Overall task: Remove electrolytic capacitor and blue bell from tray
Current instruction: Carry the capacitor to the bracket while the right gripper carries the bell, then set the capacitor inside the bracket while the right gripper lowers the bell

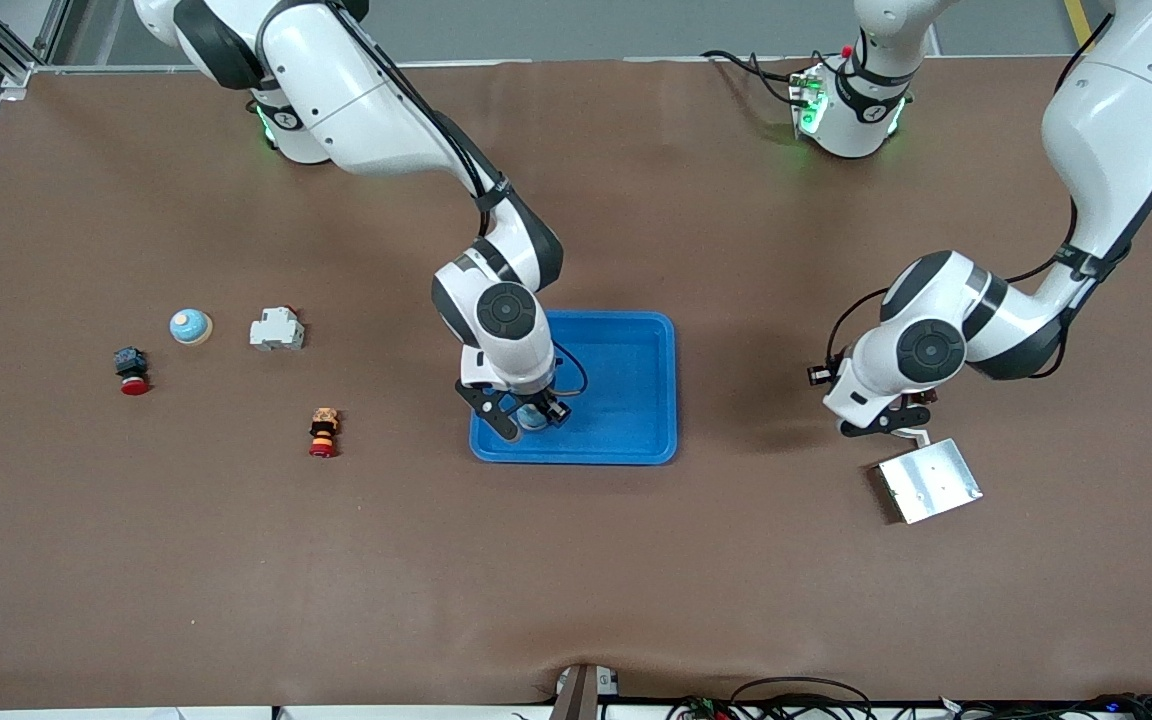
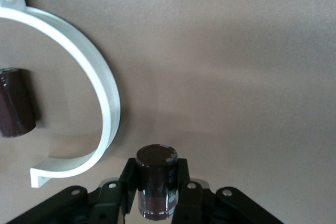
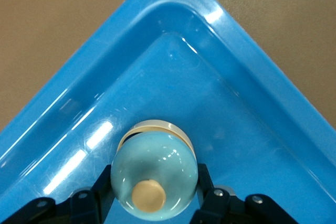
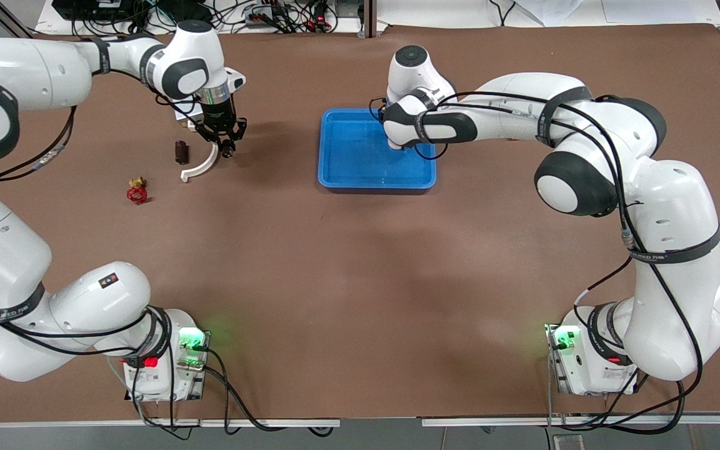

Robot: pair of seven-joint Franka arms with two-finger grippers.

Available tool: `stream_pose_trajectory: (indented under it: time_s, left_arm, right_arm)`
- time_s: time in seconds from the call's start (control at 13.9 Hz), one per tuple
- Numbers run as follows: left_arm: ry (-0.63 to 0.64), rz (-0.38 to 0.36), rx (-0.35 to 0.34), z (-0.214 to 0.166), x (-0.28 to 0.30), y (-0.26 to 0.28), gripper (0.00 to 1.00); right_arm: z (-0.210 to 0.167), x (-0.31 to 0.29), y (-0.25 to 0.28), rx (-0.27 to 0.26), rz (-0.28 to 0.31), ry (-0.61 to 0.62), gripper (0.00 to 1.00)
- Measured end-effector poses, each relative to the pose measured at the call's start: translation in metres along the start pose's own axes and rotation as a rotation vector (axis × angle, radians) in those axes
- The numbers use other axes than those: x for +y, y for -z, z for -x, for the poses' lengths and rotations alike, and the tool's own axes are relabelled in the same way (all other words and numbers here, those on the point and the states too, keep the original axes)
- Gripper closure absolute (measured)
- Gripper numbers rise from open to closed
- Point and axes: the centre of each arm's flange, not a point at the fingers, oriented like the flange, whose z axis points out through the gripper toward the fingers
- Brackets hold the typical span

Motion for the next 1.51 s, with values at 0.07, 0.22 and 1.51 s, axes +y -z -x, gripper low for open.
stream_pose_trajectory:
  time_s: [0.07, 0.22, 1.51]
  left_arm:
    - [0.0, -0.007, 0.004, -0.002, 0.003, -0.002, 0.66]
    - [0.004, -0.006, 0.013, -0.006, 0.004, -0.005, 0.66]
    - [0.022, 0.008, 0.013, -0.021, 0.003, -0.024, 0.66]
  right_arm:
    - [0.0, -0.001, 0.001, 0.0, -0.003, 0.0, 0.34]
    - [0.0, -0.006, 0.007, 0.0, -0.011, 0.0, 0.34]
    - [-0.14, 0.068, 0.112, -0.046, 0.073, 0.218, 0.34]
